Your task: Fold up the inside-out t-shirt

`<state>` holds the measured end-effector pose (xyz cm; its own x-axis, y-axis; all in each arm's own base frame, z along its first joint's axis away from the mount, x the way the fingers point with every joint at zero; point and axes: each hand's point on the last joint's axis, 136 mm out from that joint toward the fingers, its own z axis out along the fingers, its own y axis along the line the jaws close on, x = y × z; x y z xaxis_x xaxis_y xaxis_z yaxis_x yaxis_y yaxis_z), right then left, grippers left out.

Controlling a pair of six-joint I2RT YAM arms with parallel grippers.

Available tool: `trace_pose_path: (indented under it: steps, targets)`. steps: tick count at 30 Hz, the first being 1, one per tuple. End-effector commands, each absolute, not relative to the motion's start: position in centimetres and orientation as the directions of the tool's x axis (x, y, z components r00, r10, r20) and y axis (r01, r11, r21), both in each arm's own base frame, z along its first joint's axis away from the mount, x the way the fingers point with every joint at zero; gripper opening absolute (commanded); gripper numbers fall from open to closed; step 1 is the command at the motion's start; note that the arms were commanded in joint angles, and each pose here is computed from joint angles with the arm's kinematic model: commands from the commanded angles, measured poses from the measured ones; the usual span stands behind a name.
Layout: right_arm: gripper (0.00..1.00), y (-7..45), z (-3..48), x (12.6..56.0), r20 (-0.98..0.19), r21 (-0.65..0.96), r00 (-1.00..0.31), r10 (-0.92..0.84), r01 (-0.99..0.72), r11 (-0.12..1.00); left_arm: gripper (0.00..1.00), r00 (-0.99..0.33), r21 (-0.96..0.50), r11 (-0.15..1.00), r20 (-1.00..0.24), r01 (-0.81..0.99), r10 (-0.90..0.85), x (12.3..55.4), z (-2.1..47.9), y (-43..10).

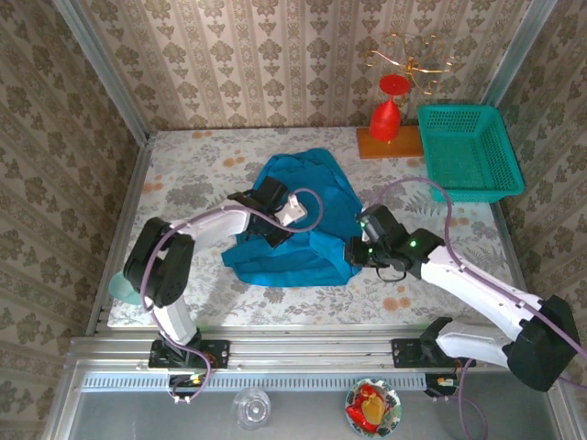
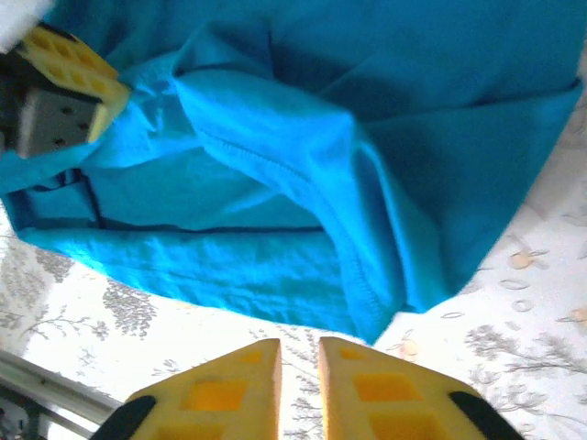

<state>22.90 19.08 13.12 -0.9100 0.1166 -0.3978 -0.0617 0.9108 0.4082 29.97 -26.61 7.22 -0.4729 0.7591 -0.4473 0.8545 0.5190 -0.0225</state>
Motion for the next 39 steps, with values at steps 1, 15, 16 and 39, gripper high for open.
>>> trace_pose_path:
  steps: [1, 15, 16, 39]
  targets:
    - [0.14, 21.4, 13.1, 22.8, -0.417, 0.499, -0.886, 0.202, -0.037, 0.866, 0.00, -0.490, -0.095, 0.545, -0.584, 0.833, 0.647, 29.7, 13.4, -27.7]
    - [0.10, 32.9, 11.6, 24.1, -0.654, 0.424, -0.752, 0.078, -0.279, 0.862, 0.00, -0.442, -0.155, 0.548, -0.780, 0.822, 0.442, 27.3, 25.9, -27.7]
    - [0.09, 33.7, 11.4, 24.4, -0.664, 0.418, -0.744, 0.070, -0.292, 0.860, 0.00, -0.432, -0.156, 0.543, -0.794, 0.825, 0.428, 27.1, 26.8, -27.7]
    - [0.31, 32.1, 6.9, 39.6, -0.713, 0.261, -0.686, 0.144, -0.070, 0.963, 0.00, -0.357, -0.176, 0.468, -0.873, 0.866, 0.331, 20.2, 33.5, -27.5]
